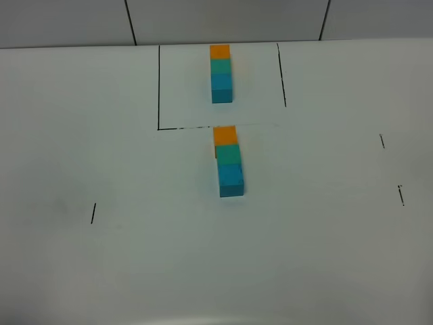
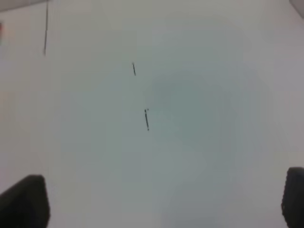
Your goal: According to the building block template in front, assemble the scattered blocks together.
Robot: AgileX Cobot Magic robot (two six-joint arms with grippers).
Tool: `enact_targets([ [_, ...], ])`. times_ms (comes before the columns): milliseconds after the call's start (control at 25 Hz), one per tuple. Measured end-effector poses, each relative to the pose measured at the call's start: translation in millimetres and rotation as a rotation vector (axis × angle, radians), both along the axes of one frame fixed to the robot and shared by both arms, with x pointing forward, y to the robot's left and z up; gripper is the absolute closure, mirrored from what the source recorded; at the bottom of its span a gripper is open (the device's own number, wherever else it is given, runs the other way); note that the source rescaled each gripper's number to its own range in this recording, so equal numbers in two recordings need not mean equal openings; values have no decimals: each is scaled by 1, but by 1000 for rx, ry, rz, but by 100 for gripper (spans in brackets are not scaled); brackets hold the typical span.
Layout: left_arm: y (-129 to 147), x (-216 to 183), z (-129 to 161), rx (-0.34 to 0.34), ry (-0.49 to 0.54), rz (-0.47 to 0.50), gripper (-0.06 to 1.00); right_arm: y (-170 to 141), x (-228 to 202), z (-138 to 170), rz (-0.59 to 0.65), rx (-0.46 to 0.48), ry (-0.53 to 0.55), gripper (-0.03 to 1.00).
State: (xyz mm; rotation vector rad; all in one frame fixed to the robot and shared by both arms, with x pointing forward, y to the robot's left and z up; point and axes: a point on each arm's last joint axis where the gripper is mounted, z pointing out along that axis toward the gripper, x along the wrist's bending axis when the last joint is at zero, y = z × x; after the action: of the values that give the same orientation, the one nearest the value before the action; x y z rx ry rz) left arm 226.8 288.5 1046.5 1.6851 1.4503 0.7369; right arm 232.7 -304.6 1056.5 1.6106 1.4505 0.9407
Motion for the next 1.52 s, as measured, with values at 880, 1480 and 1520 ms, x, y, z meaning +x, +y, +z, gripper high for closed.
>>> enact_targets([
  [880,0,0,0,0,0,0,17,5,1,-6,62,-4,15,13],
  [1480,0,0,0,0,0,0,17,5,1,-7,82,-45,20,19],
  [1520,0,0,0,0,0,0,17,5,1,-7,82,-45,21,19],
])
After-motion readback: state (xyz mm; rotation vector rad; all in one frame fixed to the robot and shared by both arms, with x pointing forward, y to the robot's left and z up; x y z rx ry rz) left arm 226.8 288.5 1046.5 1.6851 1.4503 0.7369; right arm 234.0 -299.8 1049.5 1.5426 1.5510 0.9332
